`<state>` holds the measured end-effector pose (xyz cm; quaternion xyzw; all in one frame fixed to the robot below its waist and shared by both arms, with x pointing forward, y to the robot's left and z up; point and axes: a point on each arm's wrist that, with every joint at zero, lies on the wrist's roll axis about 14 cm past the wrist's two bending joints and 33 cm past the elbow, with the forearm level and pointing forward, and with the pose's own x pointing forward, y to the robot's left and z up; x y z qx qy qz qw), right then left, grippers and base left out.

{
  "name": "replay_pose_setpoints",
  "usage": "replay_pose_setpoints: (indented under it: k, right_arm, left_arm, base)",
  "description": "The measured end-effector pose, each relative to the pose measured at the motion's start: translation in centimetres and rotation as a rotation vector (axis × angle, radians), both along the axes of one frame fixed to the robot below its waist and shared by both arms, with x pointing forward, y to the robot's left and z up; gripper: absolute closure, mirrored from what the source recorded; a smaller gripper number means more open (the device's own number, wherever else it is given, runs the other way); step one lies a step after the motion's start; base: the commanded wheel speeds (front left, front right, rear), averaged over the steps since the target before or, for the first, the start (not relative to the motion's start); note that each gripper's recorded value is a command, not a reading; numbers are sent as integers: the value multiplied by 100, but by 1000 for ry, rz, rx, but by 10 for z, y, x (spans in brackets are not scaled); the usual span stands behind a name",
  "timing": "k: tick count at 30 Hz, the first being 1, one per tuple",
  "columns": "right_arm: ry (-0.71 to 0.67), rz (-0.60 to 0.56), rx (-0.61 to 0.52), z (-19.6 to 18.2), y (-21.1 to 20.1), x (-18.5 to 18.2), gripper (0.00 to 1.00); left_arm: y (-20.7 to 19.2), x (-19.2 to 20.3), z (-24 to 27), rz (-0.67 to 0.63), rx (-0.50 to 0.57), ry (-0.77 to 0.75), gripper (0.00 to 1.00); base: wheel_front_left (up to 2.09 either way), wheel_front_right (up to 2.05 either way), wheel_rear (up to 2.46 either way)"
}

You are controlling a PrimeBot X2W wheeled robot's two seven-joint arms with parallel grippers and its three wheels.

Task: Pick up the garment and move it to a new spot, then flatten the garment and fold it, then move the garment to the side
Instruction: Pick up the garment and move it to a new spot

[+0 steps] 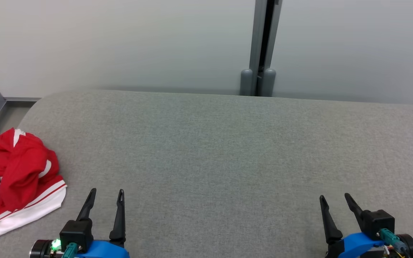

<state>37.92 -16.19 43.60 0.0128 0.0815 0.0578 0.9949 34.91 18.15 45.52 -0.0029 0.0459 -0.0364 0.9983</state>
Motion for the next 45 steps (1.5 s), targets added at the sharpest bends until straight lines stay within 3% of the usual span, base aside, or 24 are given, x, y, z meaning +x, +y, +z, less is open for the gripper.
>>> replay_pose_setpoints:
  k: [10, 24, 30, 38, 45]
  right_arm:
    - [-12, 203, -36, 0, 65, 19, 0]
    - [-6, 634, -3, -6, 218, 23, 0]
    - [25, 747, 4, -21, 255, 19, 0]
    - [44, 760, 2, -38, 260, 28, 0]
    - [19, 745, 22, -50, 258, 55, 0]
  left_arm:
    - [52, -30, -5, 183, 11, 14, 0]
    - [148, -138, -33, 618, -33, 119, 0]
    - [162, -156, -45, 707, -65, 171, 0]
    - [174, -106, -33, 678, -112, 126, 0]
    - [192, -19, -6, 561, -80, 72, 0]
  base:
    - [0, 0, 0]
    - [0, 0, 0]
    - [0, 0, 0]
    - [0, 0, 0]
    - [0, 0, 0]
